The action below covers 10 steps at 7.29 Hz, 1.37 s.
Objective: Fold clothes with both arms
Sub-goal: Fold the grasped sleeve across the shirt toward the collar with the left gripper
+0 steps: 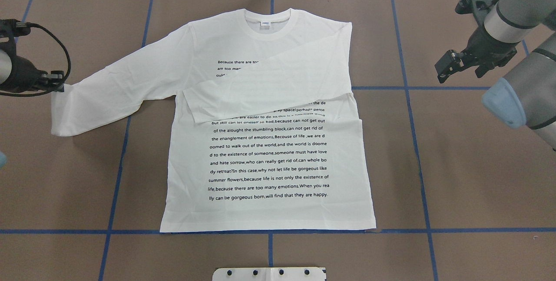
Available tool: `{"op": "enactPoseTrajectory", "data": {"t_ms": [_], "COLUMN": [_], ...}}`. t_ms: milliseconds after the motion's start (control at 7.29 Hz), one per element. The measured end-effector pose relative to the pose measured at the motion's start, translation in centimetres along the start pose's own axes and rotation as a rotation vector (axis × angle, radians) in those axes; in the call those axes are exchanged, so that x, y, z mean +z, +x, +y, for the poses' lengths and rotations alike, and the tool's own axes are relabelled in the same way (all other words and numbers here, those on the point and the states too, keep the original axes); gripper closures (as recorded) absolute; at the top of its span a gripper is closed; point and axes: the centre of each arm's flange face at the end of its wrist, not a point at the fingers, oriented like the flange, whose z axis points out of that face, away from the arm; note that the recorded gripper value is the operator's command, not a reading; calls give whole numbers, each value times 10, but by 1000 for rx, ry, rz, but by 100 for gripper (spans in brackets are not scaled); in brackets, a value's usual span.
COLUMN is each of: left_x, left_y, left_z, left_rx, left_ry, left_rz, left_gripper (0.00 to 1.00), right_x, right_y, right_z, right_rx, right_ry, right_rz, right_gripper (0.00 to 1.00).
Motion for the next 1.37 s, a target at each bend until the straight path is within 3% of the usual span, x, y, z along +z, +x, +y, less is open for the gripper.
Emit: {"op": "enactPoseTrajectory", "data": {"t_ms": [274, 686, 1097, 1372], "left_x": [-58, -122, -135, -138], "left_y": [109, 247, 365, 407], "left_z": [-32, -61, -99, -82], "left_rx": [-84, -257, -432, -484], "left_ry": [-42, -144, -227, -276], "left_rz": [24, 195, 340, 410], "left_gripper": [100, 100, 100, 100], "right_x": [10, 17, 20, 20], "right_y": [59, 113, 123, 127], "right_z": [7, 23, 29, 31], "right_rx": [-22, -21, -11, -4], "right_ry": [-24, -46, -60, -63], "right_rz": [33, 54, 40, 37], "right_gripper": [0, 0, 0, 0]}}
